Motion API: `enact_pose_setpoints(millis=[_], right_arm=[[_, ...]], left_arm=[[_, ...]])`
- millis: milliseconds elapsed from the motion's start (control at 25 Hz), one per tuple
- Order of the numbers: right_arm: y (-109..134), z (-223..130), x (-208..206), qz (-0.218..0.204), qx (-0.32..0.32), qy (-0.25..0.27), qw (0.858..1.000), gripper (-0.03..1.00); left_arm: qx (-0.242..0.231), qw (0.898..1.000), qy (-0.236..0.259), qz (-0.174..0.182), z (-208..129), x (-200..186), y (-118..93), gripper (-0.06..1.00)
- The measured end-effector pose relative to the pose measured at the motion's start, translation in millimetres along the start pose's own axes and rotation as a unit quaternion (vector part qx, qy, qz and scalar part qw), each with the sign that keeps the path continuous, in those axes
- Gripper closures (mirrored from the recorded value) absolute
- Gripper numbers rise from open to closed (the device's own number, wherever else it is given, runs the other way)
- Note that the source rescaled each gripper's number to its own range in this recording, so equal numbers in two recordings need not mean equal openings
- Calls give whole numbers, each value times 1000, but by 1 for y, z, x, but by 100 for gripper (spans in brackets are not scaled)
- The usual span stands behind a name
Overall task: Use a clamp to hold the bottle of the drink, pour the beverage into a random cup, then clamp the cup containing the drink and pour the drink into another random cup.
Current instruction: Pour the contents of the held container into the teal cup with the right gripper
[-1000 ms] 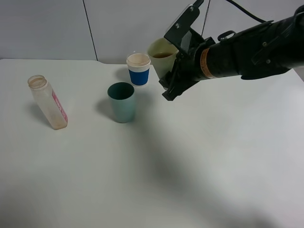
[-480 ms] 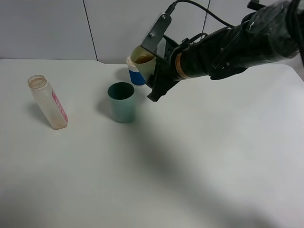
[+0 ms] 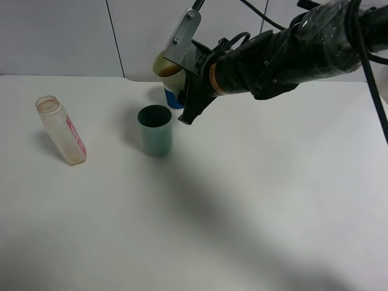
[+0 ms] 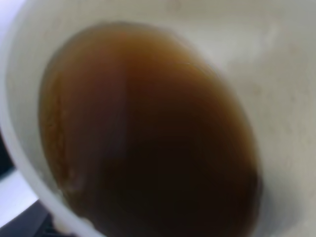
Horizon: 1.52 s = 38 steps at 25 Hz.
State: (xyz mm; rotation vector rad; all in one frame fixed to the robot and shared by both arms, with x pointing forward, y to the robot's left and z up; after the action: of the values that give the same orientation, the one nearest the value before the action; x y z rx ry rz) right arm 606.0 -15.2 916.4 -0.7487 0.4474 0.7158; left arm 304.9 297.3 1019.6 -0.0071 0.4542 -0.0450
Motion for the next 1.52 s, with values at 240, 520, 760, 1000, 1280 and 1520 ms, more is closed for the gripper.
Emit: enact_pose_setpoints(millis=[240,520,760,1000,1280,1520], right_arm=[[-4,-2,0,-13,-12,6,1000,97],[-5,0,-1,-31,-43,12,999,97],[-6,0,-1,-41,-67,16,997,97],[-5,1,-2,-45,-74,17,996,97],[-5,2,-3,-54,-77,20,995,97],[6,9,-4,-51,-87,14,995,97]], left_arm=[[0,1000,0,0,0,0,0,2],[0,1000,0,0,0,0,0,2],[0,1000,0,0,0,0,0,2],[0,1000,0,0,0,0,0,2],[0,1000,0,0,0,0,0,2],[0,1000,0,0,0,0,0,2]])
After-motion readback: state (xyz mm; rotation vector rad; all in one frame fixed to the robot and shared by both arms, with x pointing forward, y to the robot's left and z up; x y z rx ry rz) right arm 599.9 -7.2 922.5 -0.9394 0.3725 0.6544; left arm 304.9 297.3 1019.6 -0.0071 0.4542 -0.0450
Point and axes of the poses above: a point on each arm's last joint axis where the gripper is mounted, x pointing out along that axis toward the gripper, y along the wrist's bending axis when the last joint is at zero, z = x × y, the point moved 8 cm from there along x, pointing out along that axis toward the gripper, and after that the axes turned 1 degree about -x, right-handed, at the moved point
